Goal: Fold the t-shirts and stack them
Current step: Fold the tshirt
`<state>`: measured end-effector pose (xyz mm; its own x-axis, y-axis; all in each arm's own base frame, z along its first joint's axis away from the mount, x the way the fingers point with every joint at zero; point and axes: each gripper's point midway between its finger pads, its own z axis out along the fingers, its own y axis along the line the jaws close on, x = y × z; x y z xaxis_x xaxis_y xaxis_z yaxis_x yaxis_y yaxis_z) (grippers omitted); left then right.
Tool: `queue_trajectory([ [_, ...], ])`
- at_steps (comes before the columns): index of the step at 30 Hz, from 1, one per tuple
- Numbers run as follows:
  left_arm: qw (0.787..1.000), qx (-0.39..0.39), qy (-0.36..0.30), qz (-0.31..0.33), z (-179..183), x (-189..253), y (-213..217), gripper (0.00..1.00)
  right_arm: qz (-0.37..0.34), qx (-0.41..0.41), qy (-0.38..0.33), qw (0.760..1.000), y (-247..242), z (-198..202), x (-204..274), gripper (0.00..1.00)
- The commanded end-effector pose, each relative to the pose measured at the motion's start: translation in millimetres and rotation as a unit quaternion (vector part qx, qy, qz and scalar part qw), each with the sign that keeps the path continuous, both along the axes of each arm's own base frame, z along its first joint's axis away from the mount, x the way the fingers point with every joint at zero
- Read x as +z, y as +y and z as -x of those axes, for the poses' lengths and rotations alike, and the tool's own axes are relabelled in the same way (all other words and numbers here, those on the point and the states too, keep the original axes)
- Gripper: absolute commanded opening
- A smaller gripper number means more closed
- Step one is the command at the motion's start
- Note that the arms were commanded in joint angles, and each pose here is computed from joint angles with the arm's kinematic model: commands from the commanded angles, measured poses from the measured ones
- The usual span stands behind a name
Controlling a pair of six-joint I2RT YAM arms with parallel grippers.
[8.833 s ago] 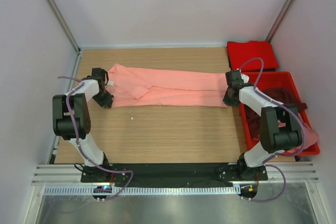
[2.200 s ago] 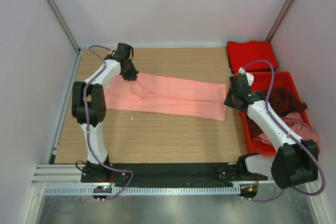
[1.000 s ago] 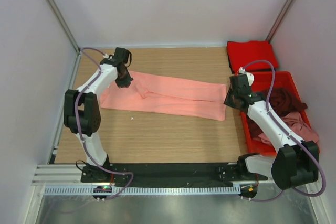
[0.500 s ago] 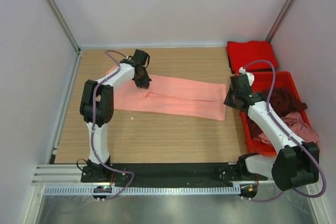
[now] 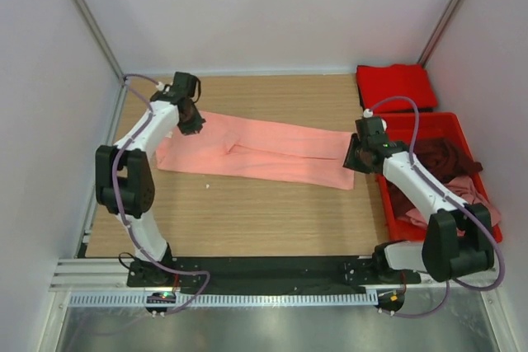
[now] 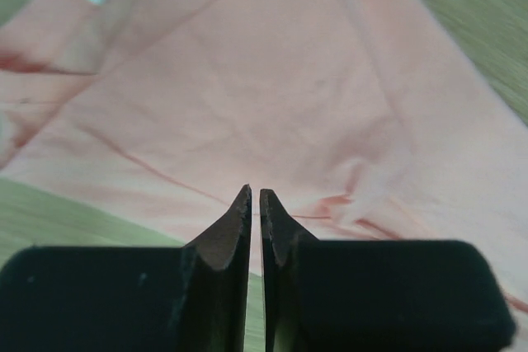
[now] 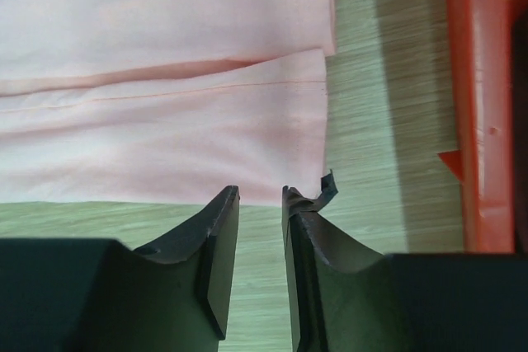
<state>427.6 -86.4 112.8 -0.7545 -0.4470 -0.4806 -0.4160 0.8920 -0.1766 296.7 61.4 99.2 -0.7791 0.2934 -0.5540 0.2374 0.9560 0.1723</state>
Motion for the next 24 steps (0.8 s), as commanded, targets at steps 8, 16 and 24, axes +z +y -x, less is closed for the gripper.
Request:
queue_trajectory([
  [8, 0.981, 0.119, 0.126, -0.087, 66.9, -75.3, 89.4, 0.1, -0.015, -0.002, 0.037, 0.999, 13.6, -15.2, -46.8, 0.31],
  [16, 0.973, 0.143, 0.144, -0.106, 37.6, -101.0, 108.1, 0.1, 0.012, -0.04, 0.056, 0.998, -3.7, 6.5, -76.9, 0.31],
  [24, 0.974, 0.129, 0.126, -0.138, -16.4, -99.3, 124.6, 0.13, -0.046, -0.063, 0.047, 0.996, 13.9, 42.2, -72.1, 0.31],
])
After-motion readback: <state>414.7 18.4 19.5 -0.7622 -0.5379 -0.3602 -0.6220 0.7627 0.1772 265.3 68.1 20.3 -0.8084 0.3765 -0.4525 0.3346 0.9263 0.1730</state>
